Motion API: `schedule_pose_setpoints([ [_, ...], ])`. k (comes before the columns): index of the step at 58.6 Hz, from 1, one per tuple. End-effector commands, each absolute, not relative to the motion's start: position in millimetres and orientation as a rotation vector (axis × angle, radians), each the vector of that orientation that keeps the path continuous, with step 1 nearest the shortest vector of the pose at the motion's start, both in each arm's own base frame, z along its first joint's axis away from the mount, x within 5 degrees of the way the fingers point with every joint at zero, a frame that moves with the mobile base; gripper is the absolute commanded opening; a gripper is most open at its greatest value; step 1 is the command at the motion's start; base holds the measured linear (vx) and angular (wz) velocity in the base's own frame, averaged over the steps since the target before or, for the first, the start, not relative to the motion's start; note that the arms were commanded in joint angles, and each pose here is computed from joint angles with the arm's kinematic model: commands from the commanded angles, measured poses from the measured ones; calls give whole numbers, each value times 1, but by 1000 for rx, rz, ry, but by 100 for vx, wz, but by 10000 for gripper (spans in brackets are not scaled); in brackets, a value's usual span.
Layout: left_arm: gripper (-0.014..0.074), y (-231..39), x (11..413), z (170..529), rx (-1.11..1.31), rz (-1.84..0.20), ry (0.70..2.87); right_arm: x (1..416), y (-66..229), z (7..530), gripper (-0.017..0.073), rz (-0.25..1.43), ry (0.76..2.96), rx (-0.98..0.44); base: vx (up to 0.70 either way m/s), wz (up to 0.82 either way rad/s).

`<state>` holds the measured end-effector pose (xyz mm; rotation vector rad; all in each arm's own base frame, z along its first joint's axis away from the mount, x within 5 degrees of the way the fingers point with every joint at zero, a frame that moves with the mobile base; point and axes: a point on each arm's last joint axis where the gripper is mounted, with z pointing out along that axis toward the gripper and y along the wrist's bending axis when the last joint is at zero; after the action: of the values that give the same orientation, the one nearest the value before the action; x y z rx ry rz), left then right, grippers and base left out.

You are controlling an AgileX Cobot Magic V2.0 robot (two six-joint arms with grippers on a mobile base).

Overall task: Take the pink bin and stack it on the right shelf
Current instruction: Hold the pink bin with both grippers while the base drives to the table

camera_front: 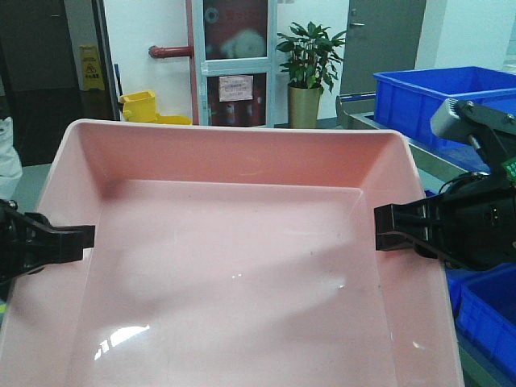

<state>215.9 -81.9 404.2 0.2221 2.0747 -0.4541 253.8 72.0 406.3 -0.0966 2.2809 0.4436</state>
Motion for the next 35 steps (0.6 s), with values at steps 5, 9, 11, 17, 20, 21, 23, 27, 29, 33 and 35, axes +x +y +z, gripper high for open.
schedule_pose_setpoints([
  [5, -1, -69, 214, 426, 238, -325, 1927, 253, 51, 430, -8, 254, 2124, -101, 51, -7],
  [9, -1, -69, 214, 426, 238, -325, 1927, 253, 51, 430, -8, 254, 2124, -101, 51, -15],
  [11, -1, -69, 214, 426, 238, -325, 1927, 253, 51, 430, -8, 254, 2124, -101, 50, -23],
  [17, -1, -69, 214, 426, 238, -325, 1927, 253, 51, 430, -8, 254, 2124, -101, 49, -32],
  [20, -1, -69, 214, 426, 238, -325, 1927, 253, 51, 430, -8, 254, 2124, -101, 49, -42],
  [21, -1, -69, 214, 426, 238, -325, 1927, 253, 51, 430, -8, 254, 2124, -101, 49, -46],
  [23, -1, -69, 214, 426, 238, -325, 1927, 253, 51, 430, -8, 254, 2124, -101, 49, -50],
  [27, -1, -69, 214, 426, 238, -325, 1927, 253, 51, 430, -8, 254, 2124, -101, 49, -56],
  [29, -1, -69, 214, 426, 238, -325, 1927, 253, 51, 430, -8, 254, 2124, -101, 48, -64],
  [33, -1, -69, 214, 426, 238, -325, 1927, 253, 51, 430, -8, 254, 2124, -101, 48, -69],
  [35, -1, -69, 214, 426, 238, -325, 1927, 253, 51, 430, -8, 254, 2124, -101, 47, -74],
])
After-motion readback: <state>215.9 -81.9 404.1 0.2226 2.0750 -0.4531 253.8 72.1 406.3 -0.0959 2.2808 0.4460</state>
